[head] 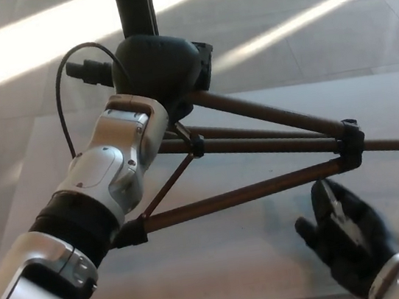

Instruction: Use both hands of the robot to pick up the tripod lying in the middle of the desk and make it stand upright on the desk

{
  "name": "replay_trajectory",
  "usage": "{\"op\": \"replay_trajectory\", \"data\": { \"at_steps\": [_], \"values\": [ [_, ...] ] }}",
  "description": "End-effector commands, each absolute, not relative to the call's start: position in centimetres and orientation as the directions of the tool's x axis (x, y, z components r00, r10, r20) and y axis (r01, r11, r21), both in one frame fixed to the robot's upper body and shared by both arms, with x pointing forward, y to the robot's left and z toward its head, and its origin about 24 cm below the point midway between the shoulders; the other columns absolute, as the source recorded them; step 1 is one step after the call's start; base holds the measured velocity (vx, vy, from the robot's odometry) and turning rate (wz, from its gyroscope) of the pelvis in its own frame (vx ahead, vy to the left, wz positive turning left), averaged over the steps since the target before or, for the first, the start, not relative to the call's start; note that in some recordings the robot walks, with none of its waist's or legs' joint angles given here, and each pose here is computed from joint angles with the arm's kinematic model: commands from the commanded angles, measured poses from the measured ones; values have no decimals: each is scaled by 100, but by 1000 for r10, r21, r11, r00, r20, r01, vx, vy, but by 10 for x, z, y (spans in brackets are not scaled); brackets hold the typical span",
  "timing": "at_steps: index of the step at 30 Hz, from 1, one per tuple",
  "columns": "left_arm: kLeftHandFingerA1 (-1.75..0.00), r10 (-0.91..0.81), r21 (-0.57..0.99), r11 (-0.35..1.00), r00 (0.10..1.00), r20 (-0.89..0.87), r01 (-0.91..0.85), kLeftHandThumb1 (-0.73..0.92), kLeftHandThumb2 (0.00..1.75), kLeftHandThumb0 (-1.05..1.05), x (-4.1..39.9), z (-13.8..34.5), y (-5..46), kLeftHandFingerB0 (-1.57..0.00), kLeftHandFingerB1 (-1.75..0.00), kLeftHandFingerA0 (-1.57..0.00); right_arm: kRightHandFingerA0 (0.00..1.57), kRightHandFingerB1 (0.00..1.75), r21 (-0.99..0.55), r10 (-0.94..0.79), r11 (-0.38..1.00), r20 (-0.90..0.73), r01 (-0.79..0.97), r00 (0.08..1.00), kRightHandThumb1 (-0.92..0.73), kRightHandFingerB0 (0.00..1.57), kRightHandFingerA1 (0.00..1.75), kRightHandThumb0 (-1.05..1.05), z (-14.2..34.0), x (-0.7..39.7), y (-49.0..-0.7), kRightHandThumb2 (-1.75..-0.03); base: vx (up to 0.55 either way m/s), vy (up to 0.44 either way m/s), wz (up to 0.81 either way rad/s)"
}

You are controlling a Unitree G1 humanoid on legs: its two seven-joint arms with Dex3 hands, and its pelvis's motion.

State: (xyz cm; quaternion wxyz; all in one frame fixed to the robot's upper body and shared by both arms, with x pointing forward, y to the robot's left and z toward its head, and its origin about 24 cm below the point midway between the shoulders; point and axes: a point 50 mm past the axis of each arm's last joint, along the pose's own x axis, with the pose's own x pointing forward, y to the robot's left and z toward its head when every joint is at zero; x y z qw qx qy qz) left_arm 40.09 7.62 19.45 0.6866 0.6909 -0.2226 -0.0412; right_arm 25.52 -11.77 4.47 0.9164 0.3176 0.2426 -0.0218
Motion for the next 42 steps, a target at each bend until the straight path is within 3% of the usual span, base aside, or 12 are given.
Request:
{"op": "replay_trajectory", "data": {
  "at_steps": [1,3,4,8,9,23,33,35,36,37,39,42],
  "values": [
    [-168,-386,938,101,856,345,-332,61,92,-19,403,234,71,-76,-130,-95,10,48,655,251,737,-497,170,831,-53,18,54,-69,31,229,-82,-87,0,0,0],
    [-169,-388,934,97,851,354,-344,62,91,-19,404,236,70,-76,-130,-94,14,48,644,261,747,-513,166,817,-53,20,56,-69,27,222,-77,-86,0,0,0],
    [-166,-389,935,99,852,351,-340,65,91,-23,404,237,69,-75,-126,-88,17,39,637,268,754,-522,161,810,-66,28,53,-68,26,218,-75,-60,0,0,0],
    [-141,-389,937,78,855,342,-340,66,91,-22,404,240,67,-82,-103,-94,19,39,646,302,749,-531,148,791,-67,31,53,-67,23,210,-72,-60,0,0,0],
    [-162,-395,933,91,847,355,-349,63,94,-21,404,241,65,-85,-122,-96,19,40,641,297,752,-536,152,791,-68,31,53,-66,24,211,-72,-60,0,0,0],
    [-157,-395,942,100,856,334,-322,60,94,-23,404,228,63,-82,-117,-92,24,40,699,186,689,-425,192,886,-67,32,55,-66,56,260,-87,-61,0,0,0],
    [-173,-395,942,84,857,331,-325,56,88,-17,403,218,64,-75,-143,-87,17,35,739,228,652,-403,168,886,-71,22,56,-65,72,268,-80,-61,0,0,0],
    [-167,-397,942,84,856,331,-325,59,94,-14,402,218,64,-76,-132,-91,13,35,748,231,639,-407,178,883,-72,20,57,-65,72,269,-79,-62,0,0,0],
    [-162,-401,942,78,855,328,-325,61,95,-19,403,220,64,-81,-125,-92,5,49,754,232,630,-413,188,881,-46,0,56,-37,71,269,-79,-102,0,0,0],
    [-160,-403,942,79,854,330,-327,61,96,-21,403,220,64,-83,-120,-93,1,40,753,232,630,-417,192,879,-53,8,43,-69,70,269,-79,-89,0,0,0],
    [-167,-400,941,88,854,334,-327,59,91,-16,403,222,64,-77,-125,-91,0,27,744,230,639,-426,195,875,-74,10,27,-68,68,269,-79,-63,0,0,0],
    [-166,-401,941,95,853,335,-324,61,92,-17,403,225,63,-77,-126,-91,0,26,743,228,637,-437,206,870,-73,10,25,-67,66,270,-80,-63,0,0,0]
  ]
}}
